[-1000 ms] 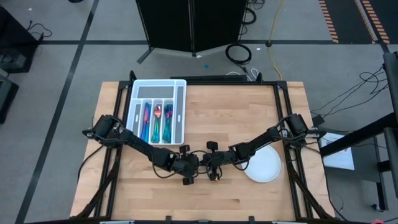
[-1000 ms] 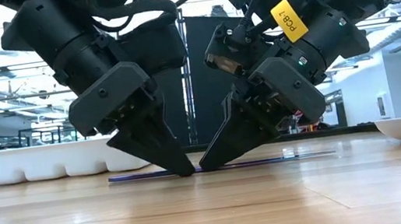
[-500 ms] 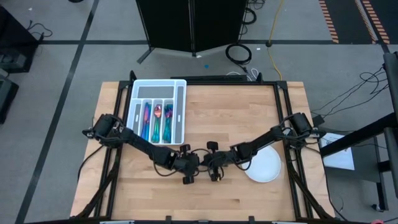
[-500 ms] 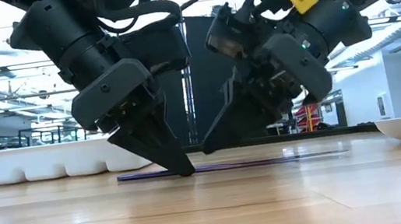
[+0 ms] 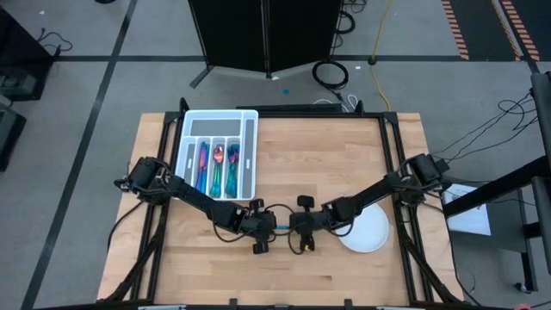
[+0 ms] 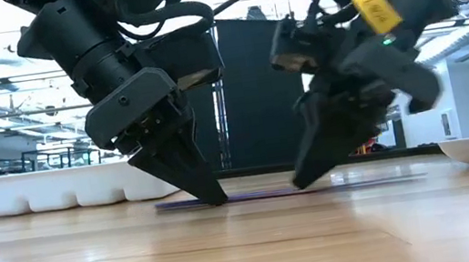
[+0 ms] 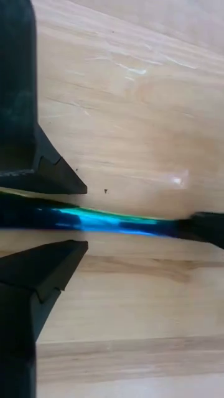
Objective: Sort silverware
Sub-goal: Put the iridescent knife into the white silverware tray
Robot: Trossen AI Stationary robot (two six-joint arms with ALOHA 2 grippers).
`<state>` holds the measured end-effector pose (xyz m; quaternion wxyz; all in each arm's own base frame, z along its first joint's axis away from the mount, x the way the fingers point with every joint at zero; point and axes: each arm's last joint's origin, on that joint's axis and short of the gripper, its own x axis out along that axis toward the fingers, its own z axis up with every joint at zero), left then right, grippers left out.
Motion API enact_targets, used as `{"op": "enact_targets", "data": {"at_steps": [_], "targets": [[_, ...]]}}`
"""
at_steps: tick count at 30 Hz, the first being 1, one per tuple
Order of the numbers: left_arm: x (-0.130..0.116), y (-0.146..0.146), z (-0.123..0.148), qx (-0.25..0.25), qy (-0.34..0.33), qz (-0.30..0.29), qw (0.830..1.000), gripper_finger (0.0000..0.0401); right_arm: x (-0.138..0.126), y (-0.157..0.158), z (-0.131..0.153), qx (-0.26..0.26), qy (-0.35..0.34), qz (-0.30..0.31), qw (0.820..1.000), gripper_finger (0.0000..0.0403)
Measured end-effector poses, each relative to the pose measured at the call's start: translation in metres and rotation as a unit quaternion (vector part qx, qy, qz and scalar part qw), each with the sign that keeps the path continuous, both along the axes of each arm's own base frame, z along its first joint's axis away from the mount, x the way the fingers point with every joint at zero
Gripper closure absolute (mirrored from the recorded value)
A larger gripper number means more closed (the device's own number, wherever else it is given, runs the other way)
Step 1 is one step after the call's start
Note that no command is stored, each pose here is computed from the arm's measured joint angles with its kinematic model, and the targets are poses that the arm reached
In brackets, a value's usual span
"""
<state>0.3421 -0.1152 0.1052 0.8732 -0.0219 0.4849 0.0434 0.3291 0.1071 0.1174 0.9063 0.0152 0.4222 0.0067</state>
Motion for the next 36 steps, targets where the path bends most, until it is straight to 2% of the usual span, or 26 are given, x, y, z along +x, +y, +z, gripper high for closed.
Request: {"op": "enact_targets", "data": {"at_steps": [3,7,11,14,18,25,30,36], "targets": [[0.000,0.000,0.000,-0.004,0.002,-0.002,1.000,0.0276,-0.008,0.007,0.007,-0.017,0.007,-0.008,1.000,0.0402],[0.000,0.000,0.000,-0.005,0.004,-0.002,1.000,0.0287,-0.014,0.016,0.022,-0.031,-0.017,-0.009,0.999,0.0402],[-0.001,0.000,-0.001,-0.007,0.005,-0.004,1.000,0.0312,-0.021,0.024,0.037,-0.032,-0.039,0.000,0.999,0.0403],[-0.001,0.000,-0.001,-0.008,0.005,-0.005,1.000,0.0337,-0.029,0.027,0.043,-0.024,-0.023,-0.006,0.999,0.0403],[-0.001,0.000,0.000,-0.011,0.006,-0.007,1.000,0.0360,-0.042,0.029,0.040,-0.015,0.027,-0.035,0.999,0.0403],[-0.001,0.000,0.000,-0.015,0.006,-0.008,1.000,0.0365,-0.060,0.022,0.023,-0.019,0.079,-0.105,0.991,0.0403],[-0.001,-0.001,0.000,-0.016,0.006,-0.008,1.000,0.0365,-0.070,0.016,0.010,-0.021,0.094,-0.134,0.986,0.0403],[0.000,-0.001,0.000,-0.018,0.006,-0.008,1.000,0.0364,-0.072,0.015,0.009,-0.023,0.093,-0.138,0.986,0.0403]]}}
